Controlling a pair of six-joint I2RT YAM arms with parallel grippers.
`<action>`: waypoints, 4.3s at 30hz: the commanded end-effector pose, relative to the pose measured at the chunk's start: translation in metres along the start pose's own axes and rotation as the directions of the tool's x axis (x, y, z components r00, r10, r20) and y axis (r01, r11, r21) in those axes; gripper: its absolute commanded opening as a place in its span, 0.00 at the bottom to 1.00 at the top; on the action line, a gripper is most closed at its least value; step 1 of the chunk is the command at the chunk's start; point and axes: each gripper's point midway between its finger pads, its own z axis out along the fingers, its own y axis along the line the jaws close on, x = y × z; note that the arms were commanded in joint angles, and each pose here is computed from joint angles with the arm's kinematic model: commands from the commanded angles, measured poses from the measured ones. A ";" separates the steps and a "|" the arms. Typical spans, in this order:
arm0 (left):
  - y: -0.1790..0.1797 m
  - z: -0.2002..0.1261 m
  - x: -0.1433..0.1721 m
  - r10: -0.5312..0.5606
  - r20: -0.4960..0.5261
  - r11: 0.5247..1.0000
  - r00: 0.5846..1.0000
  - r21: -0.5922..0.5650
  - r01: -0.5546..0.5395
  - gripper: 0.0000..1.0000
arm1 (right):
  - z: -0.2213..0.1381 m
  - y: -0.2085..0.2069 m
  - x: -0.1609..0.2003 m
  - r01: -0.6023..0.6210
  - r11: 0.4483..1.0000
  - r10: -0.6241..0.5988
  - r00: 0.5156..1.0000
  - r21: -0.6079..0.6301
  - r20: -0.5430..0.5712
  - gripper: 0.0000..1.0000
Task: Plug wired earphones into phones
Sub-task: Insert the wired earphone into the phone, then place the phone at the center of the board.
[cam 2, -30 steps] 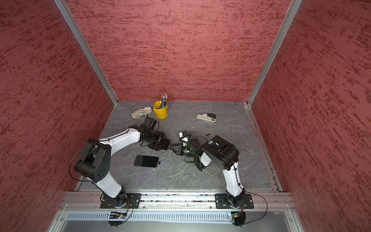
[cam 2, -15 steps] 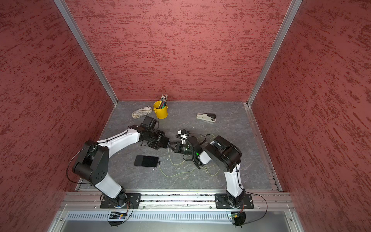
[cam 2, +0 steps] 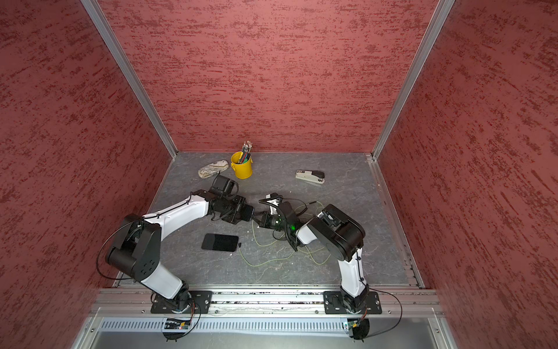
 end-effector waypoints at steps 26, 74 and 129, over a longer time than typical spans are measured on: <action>0.005 -0.014 -0.005 -0.006 -0.021 1.000 1.000 -0.016 0.006 0.61 | -0.017 0.028 -0.008 0.069 0.997 -0.070 0.996 0.024 0.056 0.41; 0.005 -0.020 0.009 -0.040 -0.087 0.999 0.995 0.032 0.043 0.61 | -0.003 0.028 0.006 0.080 0.997 -0.080 0.997 0.015 0.021 0.02; -0.053 -0.124 -0.106 0.498 0.505 0.833 0.705 -0.053 -0.551 1.00 | -0.204 0.071 -0.125 0.296 0.627 -0.716 0.584 0.721 0.383 0.98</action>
